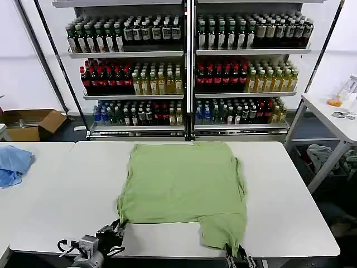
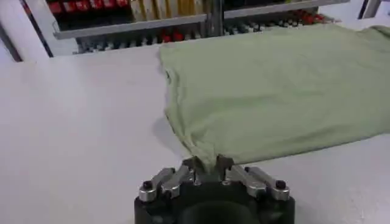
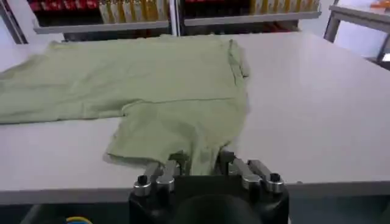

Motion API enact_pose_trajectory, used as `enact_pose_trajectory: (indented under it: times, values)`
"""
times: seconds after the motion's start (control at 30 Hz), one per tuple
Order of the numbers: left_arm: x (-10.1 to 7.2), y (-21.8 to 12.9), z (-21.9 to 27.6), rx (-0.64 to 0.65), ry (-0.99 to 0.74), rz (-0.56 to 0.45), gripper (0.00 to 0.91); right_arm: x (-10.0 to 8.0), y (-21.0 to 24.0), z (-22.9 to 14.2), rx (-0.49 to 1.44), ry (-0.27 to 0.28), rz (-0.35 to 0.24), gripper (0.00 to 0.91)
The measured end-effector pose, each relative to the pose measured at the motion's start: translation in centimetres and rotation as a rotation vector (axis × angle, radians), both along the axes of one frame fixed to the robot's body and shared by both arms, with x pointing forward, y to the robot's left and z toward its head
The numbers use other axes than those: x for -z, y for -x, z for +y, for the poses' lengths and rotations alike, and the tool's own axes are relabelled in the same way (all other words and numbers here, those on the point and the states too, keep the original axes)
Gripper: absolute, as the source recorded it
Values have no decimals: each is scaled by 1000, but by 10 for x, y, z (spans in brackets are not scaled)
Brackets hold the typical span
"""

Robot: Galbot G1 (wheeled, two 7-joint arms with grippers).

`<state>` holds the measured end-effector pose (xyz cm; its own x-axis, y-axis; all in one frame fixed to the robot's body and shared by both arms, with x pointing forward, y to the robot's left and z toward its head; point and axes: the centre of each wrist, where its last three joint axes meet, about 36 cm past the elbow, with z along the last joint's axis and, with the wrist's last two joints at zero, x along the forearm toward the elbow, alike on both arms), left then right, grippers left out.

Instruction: Fold and organize the clothes.

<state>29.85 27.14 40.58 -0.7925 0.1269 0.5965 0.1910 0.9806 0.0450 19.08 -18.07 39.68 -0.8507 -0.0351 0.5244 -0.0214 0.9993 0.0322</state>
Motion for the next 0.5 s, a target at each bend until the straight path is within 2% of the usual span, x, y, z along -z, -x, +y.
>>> enact_pose_trajectory:
  times: [0.23,0.5]
  values:
    - [-9,4,1,2,31,-25,40,-11,4,-8,-1,12,-42,0]
    - [-32,13,2,17,40,-85,40,-37,8,-22,4,29,-106,0]
